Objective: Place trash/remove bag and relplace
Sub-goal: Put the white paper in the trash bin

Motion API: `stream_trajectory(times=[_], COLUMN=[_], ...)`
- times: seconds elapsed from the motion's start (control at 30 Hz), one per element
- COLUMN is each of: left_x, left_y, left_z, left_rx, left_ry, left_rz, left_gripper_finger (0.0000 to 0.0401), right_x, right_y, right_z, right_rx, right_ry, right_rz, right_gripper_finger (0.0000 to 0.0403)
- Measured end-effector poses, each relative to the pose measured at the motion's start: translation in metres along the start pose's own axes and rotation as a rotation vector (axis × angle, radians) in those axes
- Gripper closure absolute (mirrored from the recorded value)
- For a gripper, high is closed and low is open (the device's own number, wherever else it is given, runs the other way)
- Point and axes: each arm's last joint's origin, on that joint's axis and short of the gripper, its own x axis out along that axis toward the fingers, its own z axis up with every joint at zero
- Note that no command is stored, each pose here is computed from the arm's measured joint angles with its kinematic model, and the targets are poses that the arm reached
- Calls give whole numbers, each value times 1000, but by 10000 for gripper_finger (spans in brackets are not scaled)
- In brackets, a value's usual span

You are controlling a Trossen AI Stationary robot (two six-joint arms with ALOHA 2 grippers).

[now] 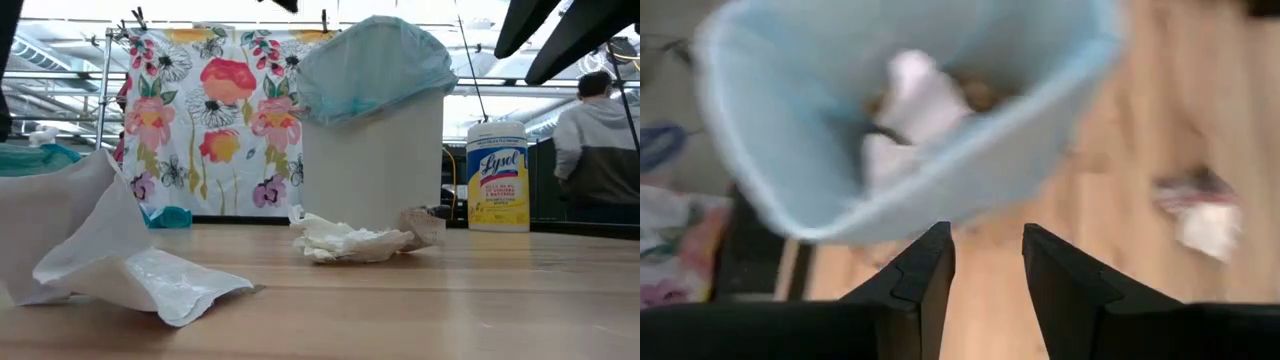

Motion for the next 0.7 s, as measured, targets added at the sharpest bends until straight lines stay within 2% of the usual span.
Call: stream_trajectory(times=[0.13, 0.27, 0.5, 0.7], left_x=[-18, -29, 5, 35], left_y=[-35, -64, -105, -133], left_z=[-2, -21, -75, -129], left_rx=[53, 56, -59, -187], left_ry=[-106, -124, -53, -3], left_rz=[-112, -178, -211, -262], left_gripper_finger=[274, 273, 273, 273], right_x=[0, 0, 0, 18], right_y=[0, 0, 3, 25], right_z=[0, 0, -1, 17], right_rx=[-54, -118, -228, -399], right_ry=[0, -2, 16, 213], right_rz=[2, 3, 23, 84], right_gripper_finger=[305, 305, 305, 305])
